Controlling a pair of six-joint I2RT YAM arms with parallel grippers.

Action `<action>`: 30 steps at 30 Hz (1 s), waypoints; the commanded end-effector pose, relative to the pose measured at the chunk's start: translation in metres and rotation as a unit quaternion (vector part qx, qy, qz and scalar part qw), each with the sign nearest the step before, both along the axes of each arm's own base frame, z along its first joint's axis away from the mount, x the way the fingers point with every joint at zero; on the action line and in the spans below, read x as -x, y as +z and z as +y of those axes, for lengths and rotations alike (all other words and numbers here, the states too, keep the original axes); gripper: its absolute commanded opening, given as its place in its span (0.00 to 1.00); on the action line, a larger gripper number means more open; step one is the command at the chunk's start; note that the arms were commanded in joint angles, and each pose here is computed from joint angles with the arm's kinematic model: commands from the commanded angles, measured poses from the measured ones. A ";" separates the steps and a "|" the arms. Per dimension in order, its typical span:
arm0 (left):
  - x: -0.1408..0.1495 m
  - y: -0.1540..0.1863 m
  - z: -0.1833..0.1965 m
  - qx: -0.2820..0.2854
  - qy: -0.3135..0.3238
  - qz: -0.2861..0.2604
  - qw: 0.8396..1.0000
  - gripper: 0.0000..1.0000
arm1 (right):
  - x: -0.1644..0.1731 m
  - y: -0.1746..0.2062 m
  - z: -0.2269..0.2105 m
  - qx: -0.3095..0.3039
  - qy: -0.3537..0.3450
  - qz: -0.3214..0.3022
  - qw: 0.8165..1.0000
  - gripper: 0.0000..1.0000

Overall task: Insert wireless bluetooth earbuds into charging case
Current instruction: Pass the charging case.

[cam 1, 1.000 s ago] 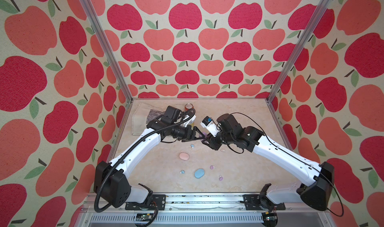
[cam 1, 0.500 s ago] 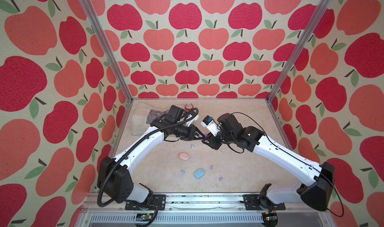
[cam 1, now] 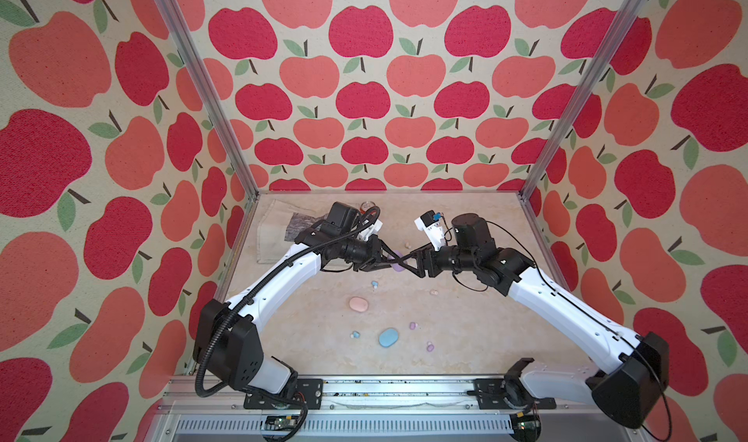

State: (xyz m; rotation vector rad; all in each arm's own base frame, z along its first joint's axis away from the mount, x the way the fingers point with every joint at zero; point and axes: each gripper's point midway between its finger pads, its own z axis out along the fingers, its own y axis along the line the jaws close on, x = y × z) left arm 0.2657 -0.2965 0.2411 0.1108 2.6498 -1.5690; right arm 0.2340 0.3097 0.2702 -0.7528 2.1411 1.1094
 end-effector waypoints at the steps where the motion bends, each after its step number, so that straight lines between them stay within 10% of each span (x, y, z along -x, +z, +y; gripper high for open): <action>1: -0.005 0.004 -0.004 0.032 0.018 0.043 0.998 0.06 | 0.008 0.014 0.009 -0.050 0.023 0.018 0.998 0.69; 13: -0.009 0.016 -0.004 0.052 0.022 0.049 0.997 0.05 | -0.001 -0.007 0.009 -0.035 0.020 0.024 0.999 0.79; 30: -0.014 0.019 -0.003 0.056 0.023 0.051 0.997 0.04 | -0.009 -0.017 0.013 -0.029 0.015 0.032 0.999 0.57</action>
